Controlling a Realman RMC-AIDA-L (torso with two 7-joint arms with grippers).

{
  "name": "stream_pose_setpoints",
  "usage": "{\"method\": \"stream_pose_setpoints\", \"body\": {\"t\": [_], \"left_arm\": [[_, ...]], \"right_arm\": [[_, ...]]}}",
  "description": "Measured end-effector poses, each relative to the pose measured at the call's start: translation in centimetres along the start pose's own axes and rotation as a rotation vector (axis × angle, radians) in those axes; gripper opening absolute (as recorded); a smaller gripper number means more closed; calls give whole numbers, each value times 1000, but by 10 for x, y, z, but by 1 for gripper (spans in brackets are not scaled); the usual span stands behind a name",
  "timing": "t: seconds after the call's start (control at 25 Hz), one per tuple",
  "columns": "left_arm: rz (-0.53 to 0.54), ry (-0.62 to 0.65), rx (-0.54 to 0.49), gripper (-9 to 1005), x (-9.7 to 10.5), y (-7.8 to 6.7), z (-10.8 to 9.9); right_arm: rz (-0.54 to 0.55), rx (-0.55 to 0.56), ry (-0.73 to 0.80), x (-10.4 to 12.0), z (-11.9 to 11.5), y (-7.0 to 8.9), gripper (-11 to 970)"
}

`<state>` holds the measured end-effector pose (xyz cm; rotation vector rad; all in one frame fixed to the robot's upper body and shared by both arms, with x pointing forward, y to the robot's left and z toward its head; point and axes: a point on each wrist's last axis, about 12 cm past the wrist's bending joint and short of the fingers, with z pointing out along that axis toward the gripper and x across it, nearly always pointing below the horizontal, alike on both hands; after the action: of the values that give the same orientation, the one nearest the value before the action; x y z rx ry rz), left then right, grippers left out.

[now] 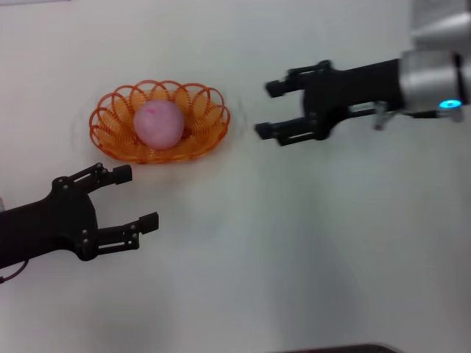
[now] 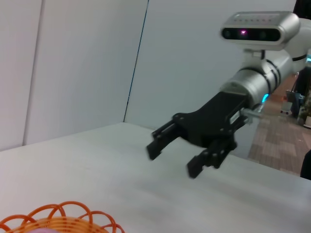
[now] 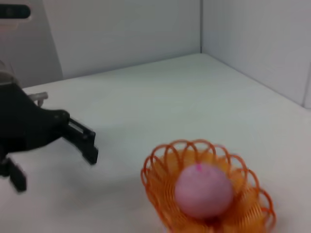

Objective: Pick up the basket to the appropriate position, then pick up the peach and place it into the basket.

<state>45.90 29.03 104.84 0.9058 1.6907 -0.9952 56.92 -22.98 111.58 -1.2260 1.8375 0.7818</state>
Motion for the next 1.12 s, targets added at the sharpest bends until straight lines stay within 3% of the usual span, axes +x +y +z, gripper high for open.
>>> {"method": "stream_pose_setpoints", "body": {"t": [0.36, 0.68, 1.12], "left_arm": [[0, 0, -1, 919, 0, 0, 0], [1, -3, -10, 919, 0, 1, -2], [-4, -11, -24, 919, 1, 1, -4]], "right_arm": [[17, 19, 42, 15, -36, -1, 794], [1, 38, -8, 27, -42, 6, 794], [-7, 30, -225, 65, -44, 25, 795]]}}
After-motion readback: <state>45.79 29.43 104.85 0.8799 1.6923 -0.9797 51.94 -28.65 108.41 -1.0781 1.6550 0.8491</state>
